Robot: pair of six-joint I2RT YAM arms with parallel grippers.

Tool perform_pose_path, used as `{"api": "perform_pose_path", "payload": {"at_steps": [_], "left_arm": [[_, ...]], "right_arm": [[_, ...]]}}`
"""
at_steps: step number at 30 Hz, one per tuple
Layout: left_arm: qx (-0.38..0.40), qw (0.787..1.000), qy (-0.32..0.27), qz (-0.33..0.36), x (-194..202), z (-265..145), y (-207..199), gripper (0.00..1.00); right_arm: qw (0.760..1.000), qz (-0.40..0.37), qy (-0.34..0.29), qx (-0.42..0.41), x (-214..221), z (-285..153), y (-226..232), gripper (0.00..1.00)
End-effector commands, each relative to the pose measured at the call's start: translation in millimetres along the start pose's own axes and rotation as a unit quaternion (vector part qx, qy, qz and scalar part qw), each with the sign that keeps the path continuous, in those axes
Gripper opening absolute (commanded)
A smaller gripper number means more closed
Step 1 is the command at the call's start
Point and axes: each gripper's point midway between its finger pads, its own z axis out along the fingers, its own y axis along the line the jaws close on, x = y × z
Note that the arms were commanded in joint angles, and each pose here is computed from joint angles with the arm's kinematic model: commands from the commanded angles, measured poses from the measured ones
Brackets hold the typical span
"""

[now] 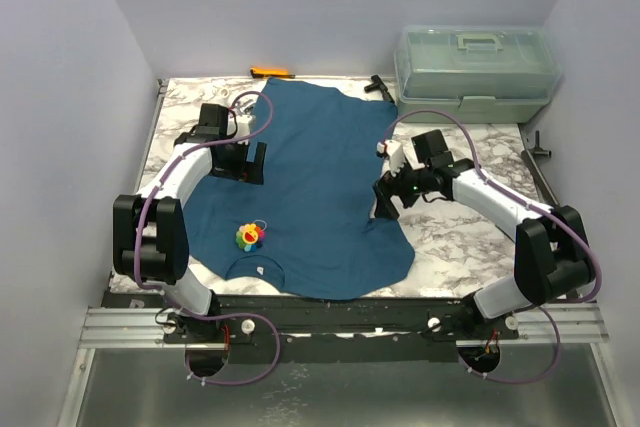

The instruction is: Remove the brooch from the garment

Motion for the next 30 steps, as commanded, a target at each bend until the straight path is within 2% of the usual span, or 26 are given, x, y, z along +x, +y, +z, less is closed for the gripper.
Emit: {"api": "perform_pose_path", "payload": {"at_steps": [1,12,23,26,28,30], "left_arm": [[0.031,0.999,-0.024,0.026,-11,-14,-14,0.99],[0.084,0.989,-0.008,0.119,19,-46,-31,0.99],[0.104,0.992,-0.011,0.074,26,-62,-10,0.99],[0.102,0.992,-0.009,0.072,29,-63,-7,0.99],[0.101,0.992,-0.006,0.075,32,-62,-6,0.99],[0.103,0.992,-0.002,0.076,34,-61,-6,0.99]], "right_arm": [[1.000,-0.018,-0.005,-0.009,-10,5,5,1.00],[0.996,-0.086,0.023,-0.004,-21,24,28,1.00],[0.983,-0.169,0.076,-0.018,-5,64,73,0.99],[0.980,-0.176,0.090,-0.016,4,71,72,0.96],[0.979,-0.179,0.100,-0.010,9,74,68,0.90],[0.976,-0.185,0.110,0.000,16,74,62,0.80]]}}
